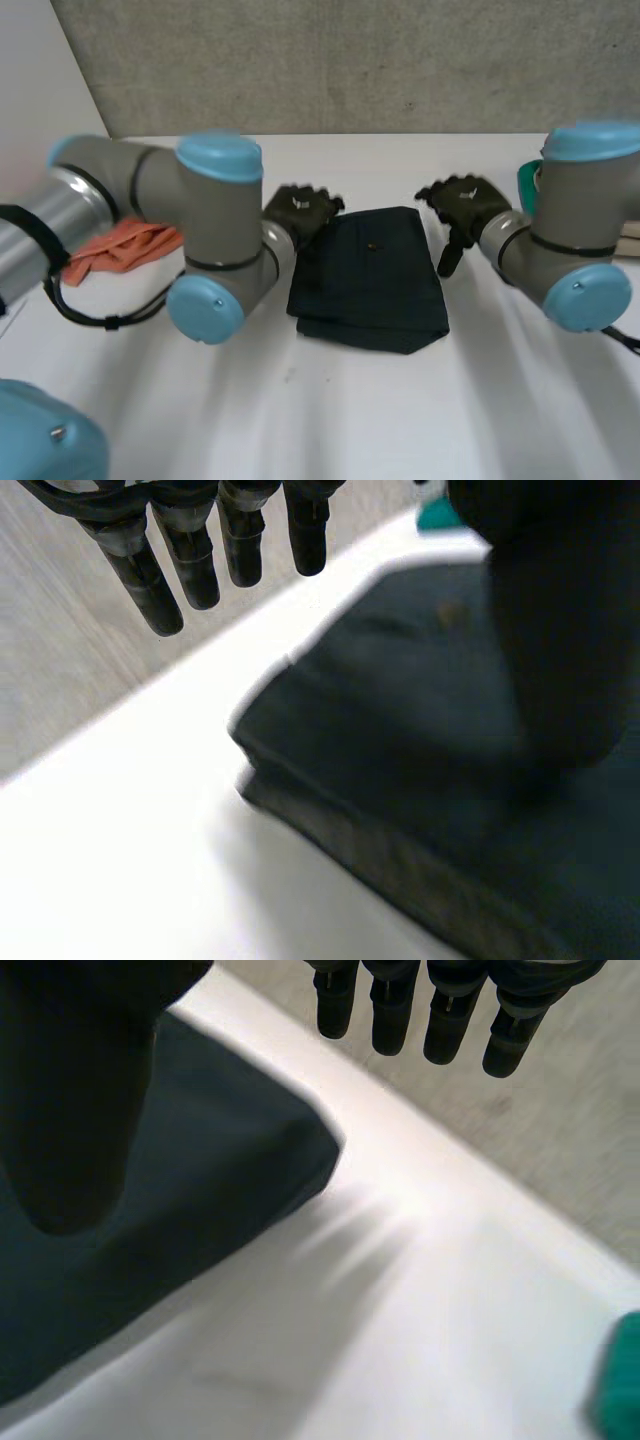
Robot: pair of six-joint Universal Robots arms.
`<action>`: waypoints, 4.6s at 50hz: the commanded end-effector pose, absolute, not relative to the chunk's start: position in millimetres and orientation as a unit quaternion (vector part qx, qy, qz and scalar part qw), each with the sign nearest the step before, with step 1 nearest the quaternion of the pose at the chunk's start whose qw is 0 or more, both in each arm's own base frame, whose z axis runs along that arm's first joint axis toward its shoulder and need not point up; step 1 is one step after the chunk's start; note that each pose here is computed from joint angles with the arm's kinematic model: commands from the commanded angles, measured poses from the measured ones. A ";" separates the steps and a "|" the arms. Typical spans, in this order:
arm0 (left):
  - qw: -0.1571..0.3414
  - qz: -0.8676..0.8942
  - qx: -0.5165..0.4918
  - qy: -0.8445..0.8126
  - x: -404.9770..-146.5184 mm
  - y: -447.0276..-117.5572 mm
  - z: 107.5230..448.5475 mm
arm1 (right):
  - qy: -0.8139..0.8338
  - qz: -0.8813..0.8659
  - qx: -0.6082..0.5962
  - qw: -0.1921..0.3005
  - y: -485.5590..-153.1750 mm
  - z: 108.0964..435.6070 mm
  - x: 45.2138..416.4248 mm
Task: Fold the laundry.
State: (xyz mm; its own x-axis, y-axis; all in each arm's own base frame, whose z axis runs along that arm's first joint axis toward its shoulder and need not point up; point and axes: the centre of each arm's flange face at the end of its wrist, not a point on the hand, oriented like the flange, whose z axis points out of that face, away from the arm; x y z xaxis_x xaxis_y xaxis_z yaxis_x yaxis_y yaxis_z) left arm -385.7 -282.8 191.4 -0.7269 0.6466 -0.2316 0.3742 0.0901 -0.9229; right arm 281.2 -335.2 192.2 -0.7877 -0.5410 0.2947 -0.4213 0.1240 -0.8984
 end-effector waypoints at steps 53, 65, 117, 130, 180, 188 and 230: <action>0.386 0.567 -0.444 -0.577 -371.9 -214.2 313.6 | 0.605 -0.716 -0.343 0.059 -296.5 134.0 356.1; 0.374 0.610 -0.433 -0.548 -366.5 -211.6 342.2 | 0.511 -0.814 -0.274 0.039 -375.3 225.9 331.5; 0.379 0.609 -0.428 -0.549 -371.6 -193.1 342.2 | 0.576 -0.805 -0.134 0.038 -523.4 175.3 -7.0; 0.383 0.607 -0.430 -0.547 -372.9 -188.3 342.9 | 0.599 -0.785 -0.154 -0.022 -494.0 193.9 1.0; -0.167 0.639 -0.254 -0.706 -145.8 -446.4 211.9 | 0.647 -0.636 -0.420 -0.023 -270.1 155.2 240.7; -0.162 0.646 -0.251 -0.702 -113.6 -505.2 140.7 | 0.659 -0.627 -0.416 -0.019 -268.4 148.2 236.9; 0.243 0.634 -0.279 -0.679 -342.3 -257.5 243.4 | 0.671 -0.651 -0.352 -0.045 -274.4 171.4 217.5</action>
State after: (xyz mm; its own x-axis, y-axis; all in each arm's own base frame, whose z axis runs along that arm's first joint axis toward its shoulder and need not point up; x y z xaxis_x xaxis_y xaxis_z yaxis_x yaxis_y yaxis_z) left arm -307.3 -290.7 313.3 -0.7937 0.6049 -0.0637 -0.0342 -0.1489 -0.9883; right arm 224.8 -269.7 164.1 -0.6989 -0.4526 0.5538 -0.5646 -0.1262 -0.8157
